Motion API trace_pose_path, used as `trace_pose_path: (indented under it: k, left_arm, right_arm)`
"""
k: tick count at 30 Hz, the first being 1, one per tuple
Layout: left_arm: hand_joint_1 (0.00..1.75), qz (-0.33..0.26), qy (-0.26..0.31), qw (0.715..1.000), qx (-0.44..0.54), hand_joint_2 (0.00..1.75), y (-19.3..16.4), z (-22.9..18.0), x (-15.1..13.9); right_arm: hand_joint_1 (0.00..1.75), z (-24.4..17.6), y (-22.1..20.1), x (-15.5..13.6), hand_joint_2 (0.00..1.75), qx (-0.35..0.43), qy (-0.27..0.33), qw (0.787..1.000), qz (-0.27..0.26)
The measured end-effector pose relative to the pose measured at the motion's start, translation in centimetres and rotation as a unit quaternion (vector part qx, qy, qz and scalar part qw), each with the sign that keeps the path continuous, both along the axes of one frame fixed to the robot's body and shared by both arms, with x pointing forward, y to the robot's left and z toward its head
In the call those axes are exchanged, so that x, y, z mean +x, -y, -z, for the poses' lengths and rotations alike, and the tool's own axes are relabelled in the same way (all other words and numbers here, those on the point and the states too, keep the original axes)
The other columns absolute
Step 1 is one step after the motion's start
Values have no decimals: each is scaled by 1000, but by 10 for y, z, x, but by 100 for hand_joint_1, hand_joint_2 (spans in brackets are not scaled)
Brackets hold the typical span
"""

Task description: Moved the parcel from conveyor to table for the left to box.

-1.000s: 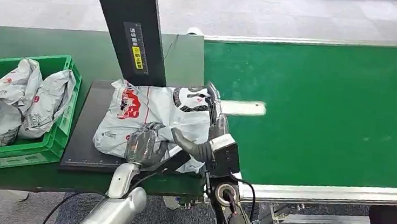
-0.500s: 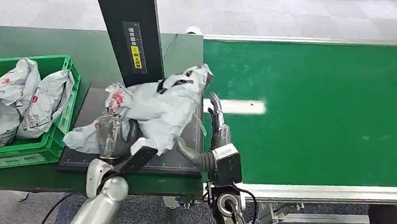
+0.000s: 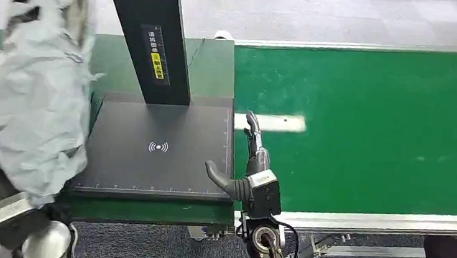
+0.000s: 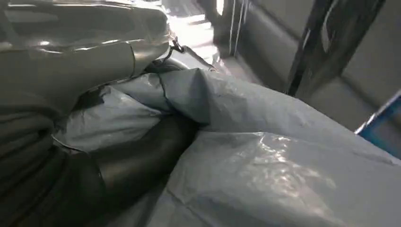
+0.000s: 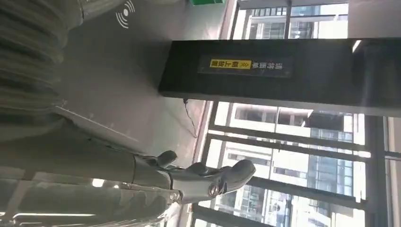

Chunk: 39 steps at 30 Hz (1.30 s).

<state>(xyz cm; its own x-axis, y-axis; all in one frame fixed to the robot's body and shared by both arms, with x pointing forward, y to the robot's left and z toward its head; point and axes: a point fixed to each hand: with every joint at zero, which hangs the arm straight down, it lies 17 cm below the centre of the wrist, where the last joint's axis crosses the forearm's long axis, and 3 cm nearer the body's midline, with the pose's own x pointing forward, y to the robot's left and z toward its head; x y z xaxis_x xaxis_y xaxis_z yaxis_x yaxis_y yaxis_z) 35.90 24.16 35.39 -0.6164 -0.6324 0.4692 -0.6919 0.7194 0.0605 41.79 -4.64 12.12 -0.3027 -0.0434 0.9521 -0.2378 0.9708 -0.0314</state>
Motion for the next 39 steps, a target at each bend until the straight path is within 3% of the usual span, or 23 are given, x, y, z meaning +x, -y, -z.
trace_pose_path:
  k: [6,13,17,19,24,25,28,30,34,39]
  left_arm:
    - [175,-16,41,999,-7,175,-14,-25,-23]
    - [175,-37,154,986,-46,175,-48,-83,-82]
    - [175,-56,175,982,-45,175,-65,-93,-89]
    - [175,-68,174,982,-38,175,-78,-96,-70]
    - [175,-145,67,987,10,175,-140,-97,48]
    - [175,-162,16,986,21,175,-158,-88,84]
    - [175,-198,-79,976,33,175,-202,-83,154]
    - [175,-219,-140,965,41,175,-222,-71,185]
    - [175,-248,-230,940,51,175,-251,-42,216]
    - [175,-271,-279,920,47,175,-285,-20,222]
  right_arm:
    - [0,1,0,-1,175,0,-1,1000,0]
    - [0,3,-1,-2,175,2,-4,1000,-7]
    - [0,0,-4,-1,175,2,4,1000,-16]
    - [0,-1,-6,1,175,2,5,1000,-21]
    - [0,-3,-16,-2,175,4,5,999,-36]
    - [0,-2,-17,-4,175,4,4,999,-39]
    - [0,4,-19,-9,175,3,-5,999,-41]
    - [0,6,-21,-12,175,4,-7,999,-45]
    - [0,8,-22,-15,175,3,-9,999,-48]
    - [0,10,-23,-18,175,4,-11,999,-52]
